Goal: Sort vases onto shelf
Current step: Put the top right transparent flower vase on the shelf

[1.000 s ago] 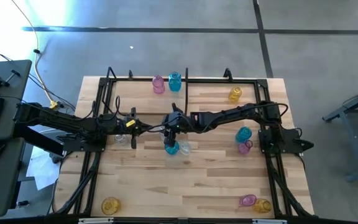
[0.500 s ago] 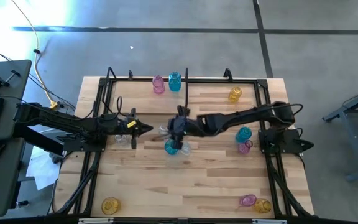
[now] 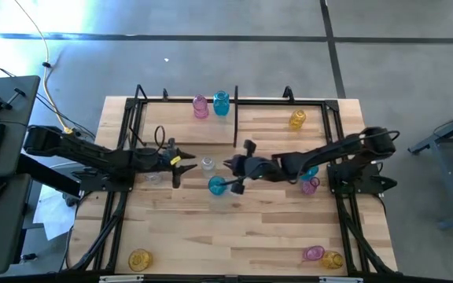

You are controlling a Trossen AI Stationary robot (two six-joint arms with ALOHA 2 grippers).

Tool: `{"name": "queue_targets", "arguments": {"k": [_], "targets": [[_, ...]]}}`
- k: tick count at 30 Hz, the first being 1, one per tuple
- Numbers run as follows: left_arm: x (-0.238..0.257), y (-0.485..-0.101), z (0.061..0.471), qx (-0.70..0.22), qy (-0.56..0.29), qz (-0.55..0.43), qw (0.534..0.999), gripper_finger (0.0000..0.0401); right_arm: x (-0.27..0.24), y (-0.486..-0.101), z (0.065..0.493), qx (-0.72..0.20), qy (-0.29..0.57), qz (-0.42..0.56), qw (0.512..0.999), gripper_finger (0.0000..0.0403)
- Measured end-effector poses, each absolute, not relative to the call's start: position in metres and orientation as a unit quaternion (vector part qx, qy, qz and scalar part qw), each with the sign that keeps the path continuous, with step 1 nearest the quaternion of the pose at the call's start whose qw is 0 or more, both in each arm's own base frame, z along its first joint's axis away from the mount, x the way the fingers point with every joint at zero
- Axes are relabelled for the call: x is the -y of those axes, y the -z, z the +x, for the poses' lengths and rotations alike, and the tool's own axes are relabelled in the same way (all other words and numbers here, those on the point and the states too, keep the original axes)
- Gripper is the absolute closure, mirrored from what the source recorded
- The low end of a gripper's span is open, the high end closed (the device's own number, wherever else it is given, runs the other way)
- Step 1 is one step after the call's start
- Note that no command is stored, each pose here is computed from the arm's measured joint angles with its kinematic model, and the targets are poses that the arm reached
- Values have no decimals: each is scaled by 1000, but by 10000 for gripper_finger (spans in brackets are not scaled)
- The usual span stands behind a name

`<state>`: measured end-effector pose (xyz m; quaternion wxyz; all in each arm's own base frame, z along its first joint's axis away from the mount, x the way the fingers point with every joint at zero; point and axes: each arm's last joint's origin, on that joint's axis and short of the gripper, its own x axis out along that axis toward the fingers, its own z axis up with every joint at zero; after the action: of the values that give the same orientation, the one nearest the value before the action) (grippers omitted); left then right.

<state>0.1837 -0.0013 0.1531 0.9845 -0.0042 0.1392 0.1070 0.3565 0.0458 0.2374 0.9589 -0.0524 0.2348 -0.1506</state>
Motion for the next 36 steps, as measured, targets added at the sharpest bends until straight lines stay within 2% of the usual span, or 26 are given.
{"name": "queue_targets", "arguments": {"k": [4, 8, 23, 29, 36], "targets": [[3, -155, 196, -149, -111, -13, 983, 189, -46, -241, 345, -206, 147, -46, 966, 386], [4, -155, 210, -161, -110, -11, 981, 161, -48, -239, 340, -204, 143, -46, 968, 395], [-7, -144, 229, -153, -106, -45, 982, 158, -51, -240, 340, -201, 138, -47, 969, 401], [-12, -143, 233, -135, -100, -51, 984, 183, -51, -240, 340, -200, 138, -46, 969, 400], [-12, -144, 233, -133, -97, -41, 985, 268, -51, -240, 340, -200, 138, -47, 969, 400]]}}
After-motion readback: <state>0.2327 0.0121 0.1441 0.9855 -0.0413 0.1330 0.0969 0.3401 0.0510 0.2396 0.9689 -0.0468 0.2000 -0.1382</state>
